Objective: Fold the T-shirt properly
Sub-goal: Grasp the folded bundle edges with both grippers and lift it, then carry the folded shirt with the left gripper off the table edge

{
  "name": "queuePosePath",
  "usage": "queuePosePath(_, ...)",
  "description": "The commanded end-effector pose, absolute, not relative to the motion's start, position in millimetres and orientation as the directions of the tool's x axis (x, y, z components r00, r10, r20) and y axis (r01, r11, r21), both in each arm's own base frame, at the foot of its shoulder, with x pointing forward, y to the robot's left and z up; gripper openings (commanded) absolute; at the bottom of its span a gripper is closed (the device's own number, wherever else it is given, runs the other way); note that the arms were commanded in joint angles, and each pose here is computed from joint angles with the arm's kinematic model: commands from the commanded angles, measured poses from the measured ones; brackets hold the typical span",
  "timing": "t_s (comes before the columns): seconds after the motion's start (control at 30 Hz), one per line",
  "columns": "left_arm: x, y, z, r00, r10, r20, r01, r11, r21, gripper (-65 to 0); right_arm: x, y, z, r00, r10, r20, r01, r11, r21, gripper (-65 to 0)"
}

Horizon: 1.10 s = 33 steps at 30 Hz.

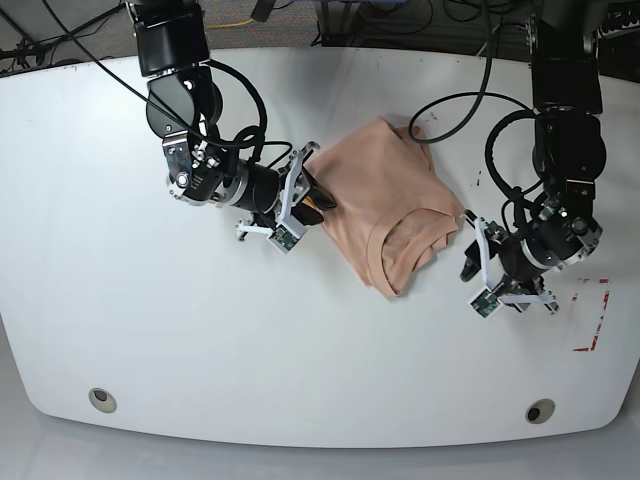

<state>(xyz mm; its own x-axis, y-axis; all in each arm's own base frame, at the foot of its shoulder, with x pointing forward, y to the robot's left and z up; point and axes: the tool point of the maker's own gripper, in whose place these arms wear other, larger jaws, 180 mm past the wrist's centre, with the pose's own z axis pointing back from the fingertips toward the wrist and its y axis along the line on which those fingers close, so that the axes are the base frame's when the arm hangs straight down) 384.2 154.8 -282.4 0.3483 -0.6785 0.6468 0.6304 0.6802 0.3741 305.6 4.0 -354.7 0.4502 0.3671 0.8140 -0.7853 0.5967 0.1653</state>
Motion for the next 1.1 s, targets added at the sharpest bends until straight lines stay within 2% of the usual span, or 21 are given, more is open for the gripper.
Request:
queuePosePath(0.0, 384, 143, -259, 0.292, -0.642, 0.709, 0.6, 0.7, 0.387, -41.1, 312, 9, -331, 0.39, 0.353, 0.85, -0.804, 0.581, 0.127, -48.4)
queuePosePath(0.2, 352, 107, -291, 0.338, -0.58, 0.741, 0.645, 0.716, 0.267, -41.1, 310, 6, -340, 0.411, 0.383, 0.827, -0.802, 0.583, 0.129, -48.4)
queuePosePath(0.33, 321, 83, -323, 0.401, -0.544, 0.737, 0.678, 0.717, 0.16, -41.1, 304, 3, -365, 0.478, 0.388, 0.788, -0.784, 0.593, 0.183, -48.4)
queuePosePath(0.57, 280, 69, -365, 0.486, -0.546, 0.682, 0.711, 0.701, 0.054, -41.1, 289, 1, -393, 0.552, 0.357, 0.754, -0.751, 0.606, 0.263, -48.4)
queuePosePath(0.77, 276, 123, -403, 0.549, -0.662, 0.509, 0.7, 0.697, 0.152, -41.1, 267, 20, -400, 0.565, 0.364, 0.74, -0.765, 0.568, 0.304, -48.4)
queuePosePath(1.07, 326, 191, -363, 0.538, -0.676, 0.503, 0.615, 0.723, 0.314, -41.1, 229, 90, -388, 0.543, 0.351, 0.763, -0.815, 0.438, 0.379, -48.4)
